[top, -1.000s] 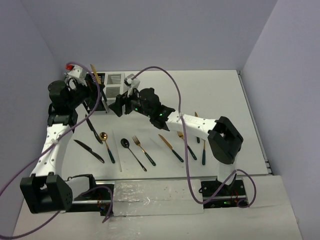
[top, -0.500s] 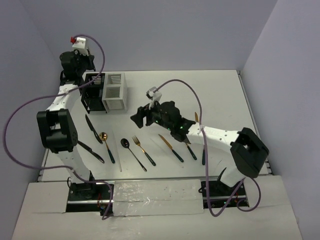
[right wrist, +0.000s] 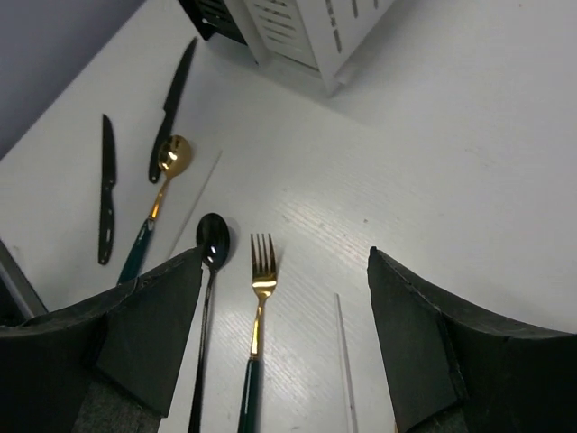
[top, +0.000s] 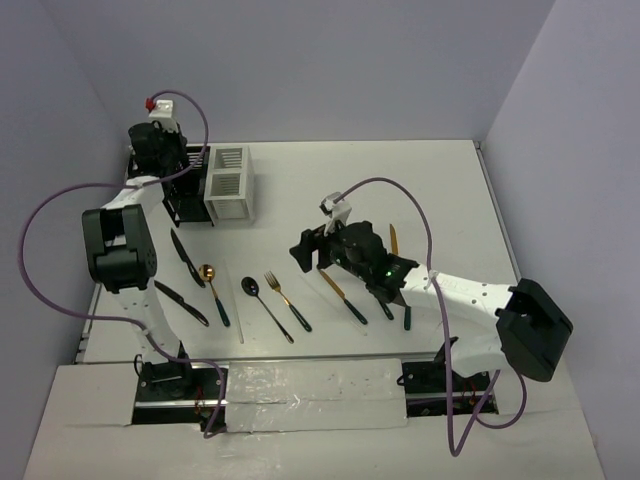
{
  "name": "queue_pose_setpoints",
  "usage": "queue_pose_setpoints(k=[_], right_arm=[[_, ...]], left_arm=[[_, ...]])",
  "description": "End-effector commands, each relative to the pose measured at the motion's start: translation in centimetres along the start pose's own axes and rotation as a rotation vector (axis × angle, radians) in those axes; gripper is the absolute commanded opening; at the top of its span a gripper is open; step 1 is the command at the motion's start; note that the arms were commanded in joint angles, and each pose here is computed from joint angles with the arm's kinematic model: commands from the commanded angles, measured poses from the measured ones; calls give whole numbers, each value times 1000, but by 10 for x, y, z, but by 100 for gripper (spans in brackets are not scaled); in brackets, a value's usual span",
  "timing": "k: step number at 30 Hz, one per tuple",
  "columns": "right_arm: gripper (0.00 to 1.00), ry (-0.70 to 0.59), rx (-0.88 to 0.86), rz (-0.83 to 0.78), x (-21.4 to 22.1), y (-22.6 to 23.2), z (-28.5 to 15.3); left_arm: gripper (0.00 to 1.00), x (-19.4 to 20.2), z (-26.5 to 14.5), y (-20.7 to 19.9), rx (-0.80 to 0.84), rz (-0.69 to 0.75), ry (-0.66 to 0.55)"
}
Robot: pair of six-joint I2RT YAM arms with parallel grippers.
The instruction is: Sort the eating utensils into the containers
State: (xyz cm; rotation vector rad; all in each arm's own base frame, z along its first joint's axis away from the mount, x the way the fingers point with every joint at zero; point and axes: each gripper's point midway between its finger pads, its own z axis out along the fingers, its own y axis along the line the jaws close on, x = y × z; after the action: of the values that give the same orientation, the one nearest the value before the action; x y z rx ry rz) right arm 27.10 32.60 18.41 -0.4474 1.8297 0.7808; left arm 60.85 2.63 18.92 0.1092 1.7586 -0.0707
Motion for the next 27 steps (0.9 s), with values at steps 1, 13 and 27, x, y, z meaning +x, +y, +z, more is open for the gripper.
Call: queue_pose_setpoints(k=[1,13,27], right_arm=[[81,40,117,-5,-11,-13,-5],[73,306,368,53,33,-71,-55],[52,723,298,143,134,-59,-97]], left_arm=[[1,-3,2,6,-1,-65,-20],[34,13,-16,1,21,-134,-18],[76,-83,-92,14,-87,-167,-112]])
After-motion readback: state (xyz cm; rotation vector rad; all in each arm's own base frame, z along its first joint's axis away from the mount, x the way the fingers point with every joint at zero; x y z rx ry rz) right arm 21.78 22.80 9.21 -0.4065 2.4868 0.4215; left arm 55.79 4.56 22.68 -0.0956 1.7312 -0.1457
